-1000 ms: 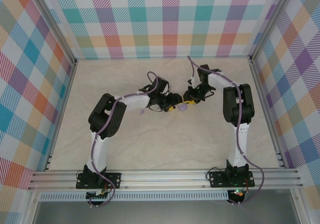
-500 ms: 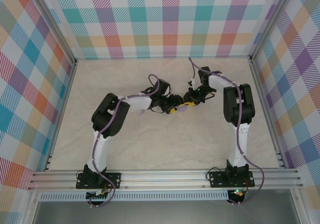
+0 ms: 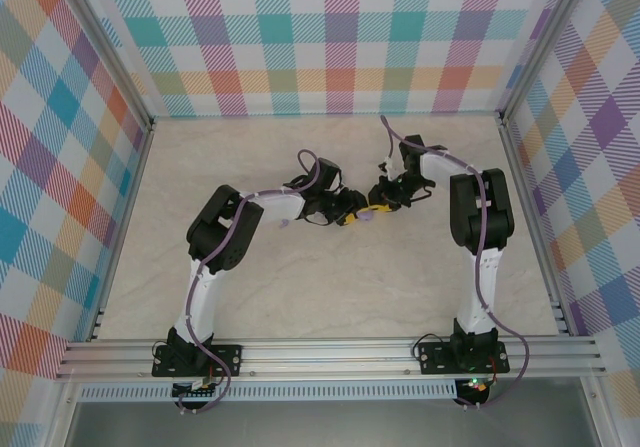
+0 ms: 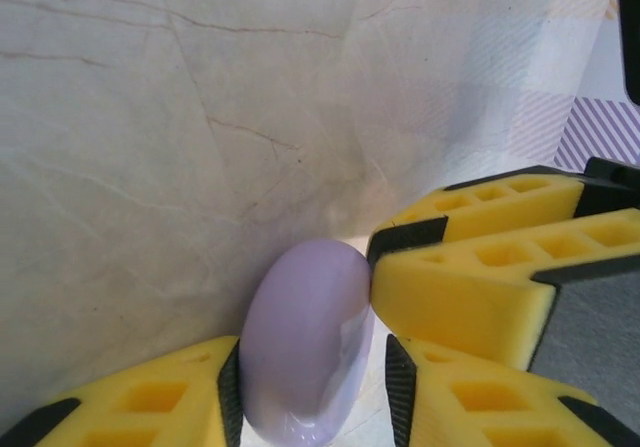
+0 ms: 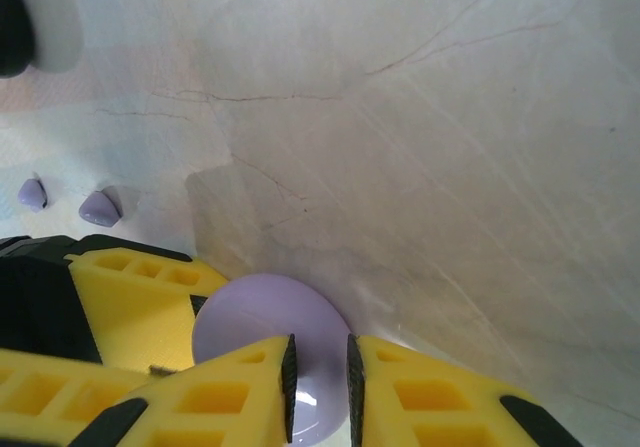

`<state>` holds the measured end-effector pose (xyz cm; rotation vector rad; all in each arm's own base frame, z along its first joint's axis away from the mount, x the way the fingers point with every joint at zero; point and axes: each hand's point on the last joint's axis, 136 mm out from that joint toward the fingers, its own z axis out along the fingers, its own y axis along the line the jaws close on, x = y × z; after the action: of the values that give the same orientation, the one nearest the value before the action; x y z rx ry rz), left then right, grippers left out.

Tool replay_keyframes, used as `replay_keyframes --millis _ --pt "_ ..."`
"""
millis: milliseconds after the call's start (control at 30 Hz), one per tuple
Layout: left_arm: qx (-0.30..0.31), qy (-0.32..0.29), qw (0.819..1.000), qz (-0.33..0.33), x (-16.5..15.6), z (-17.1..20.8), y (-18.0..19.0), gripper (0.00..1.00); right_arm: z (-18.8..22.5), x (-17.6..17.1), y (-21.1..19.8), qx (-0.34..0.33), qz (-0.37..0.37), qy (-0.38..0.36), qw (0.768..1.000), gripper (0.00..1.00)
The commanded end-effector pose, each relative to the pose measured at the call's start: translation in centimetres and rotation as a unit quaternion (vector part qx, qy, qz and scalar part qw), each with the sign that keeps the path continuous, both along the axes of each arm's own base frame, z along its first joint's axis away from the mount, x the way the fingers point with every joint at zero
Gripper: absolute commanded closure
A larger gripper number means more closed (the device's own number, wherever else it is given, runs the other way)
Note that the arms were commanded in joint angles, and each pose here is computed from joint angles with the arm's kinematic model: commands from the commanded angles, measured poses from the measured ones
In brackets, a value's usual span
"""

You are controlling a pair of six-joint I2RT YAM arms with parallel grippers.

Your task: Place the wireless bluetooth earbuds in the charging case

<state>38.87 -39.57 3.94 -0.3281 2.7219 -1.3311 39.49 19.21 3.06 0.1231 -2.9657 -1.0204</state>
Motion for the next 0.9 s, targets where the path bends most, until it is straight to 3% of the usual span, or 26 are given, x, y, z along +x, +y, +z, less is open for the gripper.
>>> replay_keyframes --millis 0,233,300,467,700,867 --pt "0.02 0.032 0.999 -0.003 -1.4 -3.6 -0.4 0.6 0.0 -1.7 0.5 0.002 0.008 0.023 1.0 0.77" --pt "0.016 0.035 0.999 0.0 -1.4 -3.8 -0.5 0.72 0.7 -1.6 0.6 0.006 0.004 0.018 1.0 0.77" --pt "0.014 0.027 1.0 0.002 -1.3 -3.4 -0.4 0.8 1.4 -1.5 0.6 0.006 0.001 0.008 1.0 0.75" --pt "0.021 -0.013 1.0 -0.002 -0.9 -1.3 0.3 0.84 5.1 -1.0 -0.1 0.008 -0.015 -0.043 0.999 0.69" --pt "0.019 -0.139 0.989 -0.046 0.0 6.0 1.7 0.85 13.2 -1.1 -2.6 0.025 -0.058 -0.159 0.985 0.56" --pt "0.043 -0.283 0.956 -0.061 0.4 13.1 3.3 0.86 18.4 -1.6 -3.6 0.04 -0.076 -0.28 0.956 0.44"
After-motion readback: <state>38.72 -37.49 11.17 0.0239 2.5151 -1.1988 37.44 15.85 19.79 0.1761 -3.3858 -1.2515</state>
